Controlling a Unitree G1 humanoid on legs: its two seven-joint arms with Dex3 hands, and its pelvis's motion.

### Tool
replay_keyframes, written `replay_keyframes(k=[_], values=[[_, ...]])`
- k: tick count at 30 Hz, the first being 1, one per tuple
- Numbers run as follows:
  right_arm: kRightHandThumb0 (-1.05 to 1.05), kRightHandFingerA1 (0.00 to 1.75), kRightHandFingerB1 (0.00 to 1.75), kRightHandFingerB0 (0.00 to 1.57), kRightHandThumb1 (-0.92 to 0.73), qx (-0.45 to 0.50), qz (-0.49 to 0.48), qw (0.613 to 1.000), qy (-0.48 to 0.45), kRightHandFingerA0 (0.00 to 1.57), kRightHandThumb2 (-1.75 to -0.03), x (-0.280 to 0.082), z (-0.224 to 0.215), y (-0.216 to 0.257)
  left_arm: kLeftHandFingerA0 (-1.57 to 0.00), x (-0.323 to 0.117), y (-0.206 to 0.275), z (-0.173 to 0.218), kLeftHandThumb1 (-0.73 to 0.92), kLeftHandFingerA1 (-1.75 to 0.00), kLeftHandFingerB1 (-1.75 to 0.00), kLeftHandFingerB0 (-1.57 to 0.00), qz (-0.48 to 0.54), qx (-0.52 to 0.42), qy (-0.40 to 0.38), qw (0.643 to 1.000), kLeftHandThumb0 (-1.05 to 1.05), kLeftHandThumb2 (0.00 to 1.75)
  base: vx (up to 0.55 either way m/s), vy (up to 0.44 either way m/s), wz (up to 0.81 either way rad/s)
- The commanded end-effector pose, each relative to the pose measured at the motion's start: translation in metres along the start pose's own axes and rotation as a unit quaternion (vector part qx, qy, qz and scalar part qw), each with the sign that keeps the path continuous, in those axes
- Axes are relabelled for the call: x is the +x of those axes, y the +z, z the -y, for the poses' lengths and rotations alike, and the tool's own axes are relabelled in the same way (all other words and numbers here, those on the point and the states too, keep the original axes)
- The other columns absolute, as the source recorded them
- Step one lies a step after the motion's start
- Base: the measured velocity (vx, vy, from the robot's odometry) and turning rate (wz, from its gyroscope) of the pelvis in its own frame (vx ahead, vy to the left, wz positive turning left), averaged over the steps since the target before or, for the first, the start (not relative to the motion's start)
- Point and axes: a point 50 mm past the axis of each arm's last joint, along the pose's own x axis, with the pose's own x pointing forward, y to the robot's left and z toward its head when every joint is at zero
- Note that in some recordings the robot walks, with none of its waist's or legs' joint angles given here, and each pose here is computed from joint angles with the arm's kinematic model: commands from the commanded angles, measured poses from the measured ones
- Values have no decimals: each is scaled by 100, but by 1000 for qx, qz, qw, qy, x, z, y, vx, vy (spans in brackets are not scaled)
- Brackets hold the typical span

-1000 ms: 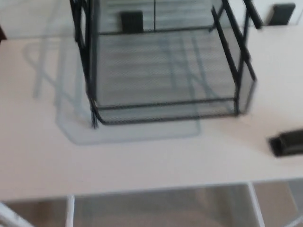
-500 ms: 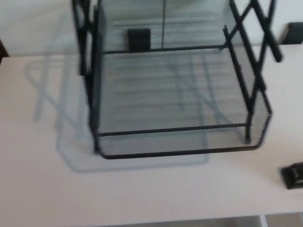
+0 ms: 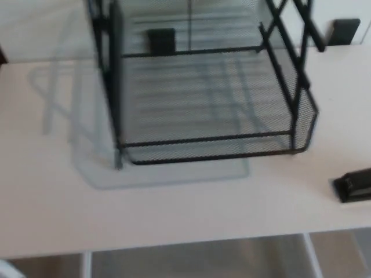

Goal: The robot walks towards a desk on which a file tray is kept in the middle and a stapler is kept to its right. The robot lifts the stapler using its right hand and places it on the file tray.

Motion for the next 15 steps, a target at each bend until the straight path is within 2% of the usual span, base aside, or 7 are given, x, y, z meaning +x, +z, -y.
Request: replay_keyframes(k=[1, 7, 8, 9, 10, 13, 15], values=[[-51, 38, 18, 0, -63, -1, -1, 1000, 4, 19, -58, -2, 3, 4, -22, -1, 0, -6, 66, -53, -45, -12, -2, -1, 9, 1000, -69, 96, -77, 142, 0], [-49, 37, 13, 0, -62, -14, -2, 1000, 8, 18, -60, -8, 8, 3, -21, -1, -1, -6, 66, -53, -44, -11, 3, -6, 5, 1000, -70, 95, -49, 31, 3], [-60, 49, 13, 0, -46, -14, -6, 1000, 6, 19, -79, -8, 9, 2, -18, -2, -2, -5, 66, -51, -44, -10, 3, -4, 4, 1000, -71, 95, 0, 0, 0], [-60, 49, 13, 0, -46, -13, -12, 1000, 4, 19, -79, -7, 10, 1, -18, -2, -2, -5, 66, -51, -44, -10, 3, -1, 4, 1000, -71, 95, 0, 0, 0], [-53, 37, 15, 0, -63, -7, -11, 1000, 6, 21, -59, -8, 10, 1, -17, -2, -2, -5, 66, -50, -44, -10, 3, 2, 4, 1000, -71, 95, 5, -99, 3], [-53, 35, 17, 0, -64, -50, -18, 999, -2, 23, -59, -6, 12, 5, -22, -2, -3, -4, 67, -52, -44, -10, 3, 0, 6, 1000, -70, 95, -45, -124, 0], [-56, 47, 16, 0, -46, -18, -15, 1000, -3, 16, -79, -3, 11, 3, -23, -2, -4, -4, 67, -54, -44, -10, 2, 0, 7, 1000, -69, 97, -17, -277, -8]])
